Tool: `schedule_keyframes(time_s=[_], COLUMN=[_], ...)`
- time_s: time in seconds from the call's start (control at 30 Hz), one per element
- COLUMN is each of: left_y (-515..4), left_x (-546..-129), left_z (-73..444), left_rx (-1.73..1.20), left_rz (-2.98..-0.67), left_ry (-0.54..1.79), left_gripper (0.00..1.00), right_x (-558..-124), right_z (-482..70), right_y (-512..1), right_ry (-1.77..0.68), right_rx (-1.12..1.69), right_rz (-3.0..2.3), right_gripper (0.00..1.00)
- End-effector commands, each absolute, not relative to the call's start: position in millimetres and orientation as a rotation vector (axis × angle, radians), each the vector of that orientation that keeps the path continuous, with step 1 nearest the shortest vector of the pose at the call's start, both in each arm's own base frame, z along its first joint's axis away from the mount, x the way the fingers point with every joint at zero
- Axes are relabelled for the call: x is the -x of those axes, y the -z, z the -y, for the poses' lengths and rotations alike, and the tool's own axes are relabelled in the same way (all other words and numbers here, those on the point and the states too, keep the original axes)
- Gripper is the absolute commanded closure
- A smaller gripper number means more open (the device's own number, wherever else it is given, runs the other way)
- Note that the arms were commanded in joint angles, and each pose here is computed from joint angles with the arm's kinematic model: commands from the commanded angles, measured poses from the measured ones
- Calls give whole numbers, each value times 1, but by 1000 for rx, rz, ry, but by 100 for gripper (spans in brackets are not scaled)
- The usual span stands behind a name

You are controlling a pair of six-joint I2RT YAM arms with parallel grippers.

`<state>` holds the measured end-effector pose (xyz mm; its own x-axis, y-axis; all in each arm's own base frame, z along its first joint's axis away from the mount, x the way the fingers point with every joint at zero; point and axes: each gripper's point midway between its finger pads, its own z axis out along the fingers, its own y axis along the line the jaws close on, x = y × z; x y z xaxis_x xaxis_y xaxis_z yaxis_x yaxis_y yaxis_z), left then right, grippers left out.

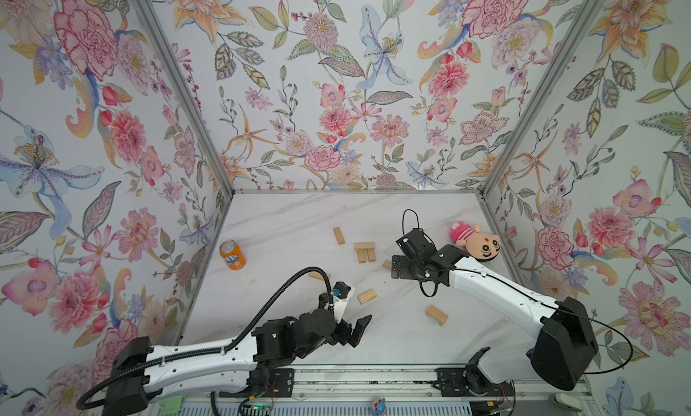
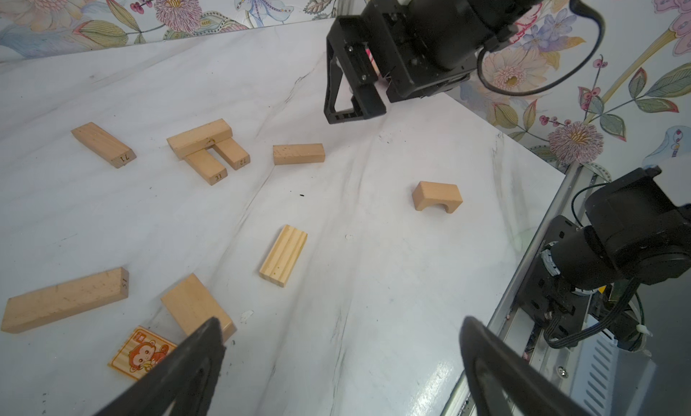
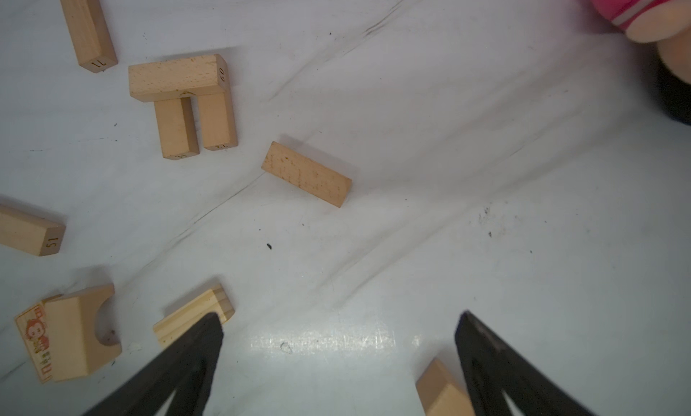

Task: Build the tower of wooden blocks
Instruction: 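Open the right gripper and withdraw it away from the block arch, then move the open right gripper over the loose flat block beside the arch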

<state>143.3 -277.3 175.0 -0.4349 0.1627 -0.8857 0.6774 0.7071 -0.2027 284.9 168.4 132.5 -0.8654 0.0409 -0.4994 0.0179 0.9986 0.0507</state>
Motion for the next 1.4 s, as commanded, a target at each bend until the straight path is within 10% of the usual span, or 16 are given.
schedule_keyframes(time_s=[0.0, 1.37], left_y=[-173, -206], left_x=[-144, -174], left_z=[273, 232], left_rx=[-595, -488], left_rz=[-1965, -1830], left_ry=[667, 469], left_gripper=[1, 1], right_x=[-278, -342], right_z=[-158, -188], right_y=[-129, -74], right_ry=[-46, -154], right_rx=[-97, -429], right_rz=[-2592, -2651], right_gripper=[1, 0])
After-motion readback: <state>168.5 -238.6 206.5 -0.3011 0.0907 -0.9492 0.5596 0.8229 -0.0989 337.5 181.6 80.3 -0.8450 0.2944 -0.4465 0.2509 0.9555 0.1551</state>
